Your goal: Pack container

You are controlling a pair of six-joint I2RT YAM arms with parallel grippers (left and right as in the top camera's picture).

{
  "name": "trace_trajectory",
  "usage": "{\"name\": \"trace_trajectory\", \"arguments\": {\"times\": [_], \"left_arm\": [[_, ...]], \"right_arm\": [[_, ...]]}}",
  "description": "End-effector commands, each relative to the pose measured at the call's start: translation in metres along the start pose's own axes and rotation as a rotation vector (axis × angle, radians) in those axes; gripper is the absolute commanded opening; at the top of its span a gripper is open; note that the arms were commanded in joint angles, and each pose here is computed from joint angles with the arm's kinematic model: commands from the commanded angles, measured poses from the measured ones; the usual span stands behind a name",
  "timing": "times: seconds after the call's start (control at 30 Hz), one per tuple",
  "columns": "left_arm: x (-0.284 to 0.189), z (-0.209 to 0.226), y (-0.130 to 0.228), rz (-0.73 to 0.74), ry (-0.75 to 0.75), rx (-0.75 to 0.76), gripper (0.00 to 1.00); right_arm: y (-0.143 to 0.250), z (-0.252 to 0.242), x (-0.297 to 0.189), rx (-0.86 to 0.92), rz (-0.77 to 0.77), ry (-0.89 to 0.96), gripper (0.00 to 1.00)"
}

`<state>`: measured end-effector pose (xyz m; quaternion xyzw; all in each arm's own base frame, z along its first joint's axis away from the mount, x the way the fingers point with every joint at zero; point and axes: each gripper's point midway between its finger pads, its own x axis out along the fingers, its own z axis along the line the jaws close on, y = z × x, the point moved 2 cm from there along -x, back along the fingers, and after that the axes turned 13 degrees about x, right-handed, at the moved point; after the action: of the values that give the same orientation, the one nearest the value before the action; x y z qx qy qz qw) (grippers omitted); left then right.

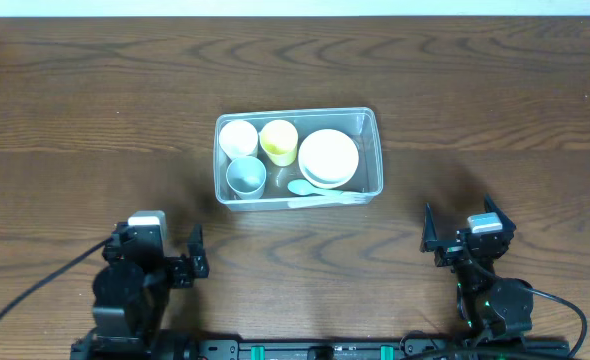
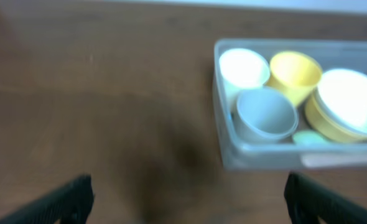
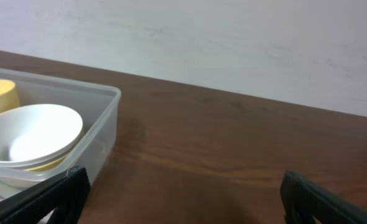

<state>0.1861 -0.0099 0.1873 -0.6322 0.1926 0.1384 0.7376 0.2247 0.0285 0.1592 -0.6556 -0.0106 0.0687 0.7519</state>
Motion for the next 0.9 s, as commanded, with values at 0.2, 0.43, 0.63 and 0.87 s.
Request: {"name": "trace_trajectory", "arguments": {"times": [0.2,0.43,0.63,0.87], "left_arm": [[0.038,0.012,0.005,-0.293,-0.103,-0.010,0.98],[0.053,0.013,0.028,-0.290,-0.122,-0.018,0.98],[0.053,0.013,0.027,-0.298,-0.124,-0.017,0.98],[0.053,0.014,0.022,-0.333,-0.130,-0.010,0.98]], "right_arm": [[0.001,-0.001,0.000,-0.010,0.000,0.000,0.99],[0.001,-0.001,0.000,-0.010,0.000,0.000,0.99],[0.001,-0.001,0.000,-0.010,0.000,0.000,0.99],[0.001,-0.001,0.000,-0.010,0.000,0.000,0.99]]}}
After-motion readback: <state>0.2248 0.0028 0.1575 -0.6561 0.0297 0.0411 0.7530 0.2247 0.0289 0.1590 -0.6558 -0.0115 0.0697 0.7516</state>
